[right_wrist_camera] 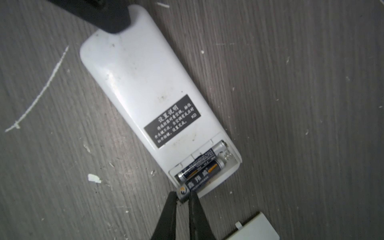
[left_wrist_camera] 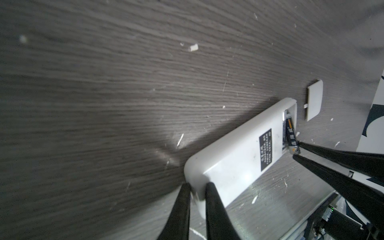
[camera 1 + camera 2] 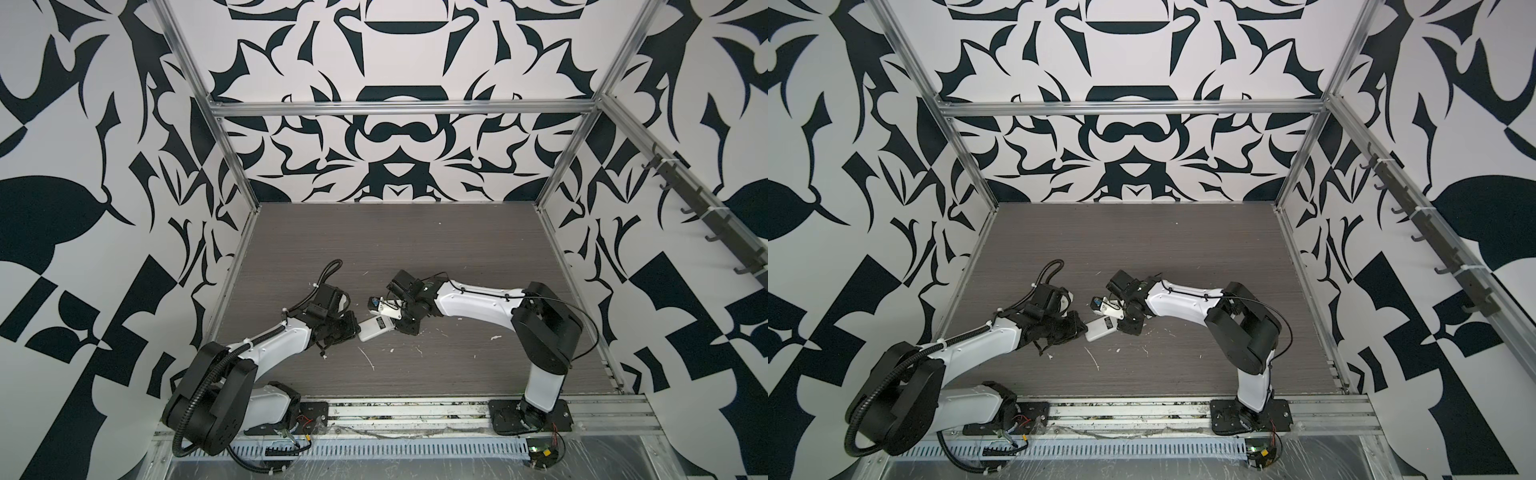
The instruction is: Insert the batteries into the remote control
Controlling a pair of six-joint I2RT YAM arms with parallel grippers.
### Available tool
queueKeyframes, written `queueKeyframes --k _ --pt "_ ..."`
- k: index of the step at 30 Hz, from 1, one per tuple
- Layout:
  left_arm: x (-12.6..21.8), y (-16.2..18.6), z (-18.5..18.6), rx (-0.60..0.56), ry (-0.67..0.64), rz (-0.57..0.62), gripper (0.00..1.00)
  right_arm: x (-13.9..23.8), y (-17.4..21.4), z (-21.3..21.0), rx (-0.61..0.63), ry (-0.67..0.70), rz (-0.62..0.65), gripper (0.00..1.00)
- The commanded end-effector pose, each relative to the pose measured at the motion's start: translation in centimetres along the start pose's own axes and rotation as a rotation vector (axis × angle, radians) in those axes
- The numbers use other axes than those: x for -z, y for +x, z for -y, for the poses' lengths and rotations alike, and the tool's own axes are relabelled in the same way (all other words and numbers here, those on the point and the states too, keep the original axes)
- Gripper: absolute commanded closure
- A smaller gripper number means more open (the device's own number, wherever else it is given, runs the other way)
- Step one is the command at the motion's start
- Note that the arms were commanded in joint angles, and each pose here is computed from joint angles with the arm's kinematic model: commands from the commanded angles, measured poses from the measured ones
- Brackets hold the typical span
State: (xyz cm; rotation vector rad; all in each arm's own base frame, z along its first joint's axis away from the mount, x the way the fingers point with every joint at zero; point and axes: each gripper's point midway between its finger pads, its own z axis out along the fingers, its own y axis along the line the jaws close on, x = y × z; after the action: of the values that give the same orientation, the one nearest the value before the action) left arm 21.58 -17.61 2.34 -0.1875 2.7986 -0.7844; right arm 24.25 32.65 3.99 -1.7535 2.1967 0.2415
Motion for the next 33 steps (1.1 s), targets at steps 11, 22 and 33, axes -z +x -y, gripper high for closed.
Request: queueKeyframes --k 11,22,33 --pt "-1.0 -0.1 -0.9 -0.019 -0.039 0.012 0.83 -1.4 0.6 2.3 -0.044 0.096 -0.022 0.88" --pt "-1.0 -0.1 -0.9 -0.02 -0.038 0.013 0.84 -1.9 1.2 2.8 -0.05 0.121 -0.049 0.9" --pt "-1.0 -0.1 -0.9 -0.02 -0.035 0.012 0.85 -1.7 1.1 4.0 -0.057 0.189 -0.053 0.91"
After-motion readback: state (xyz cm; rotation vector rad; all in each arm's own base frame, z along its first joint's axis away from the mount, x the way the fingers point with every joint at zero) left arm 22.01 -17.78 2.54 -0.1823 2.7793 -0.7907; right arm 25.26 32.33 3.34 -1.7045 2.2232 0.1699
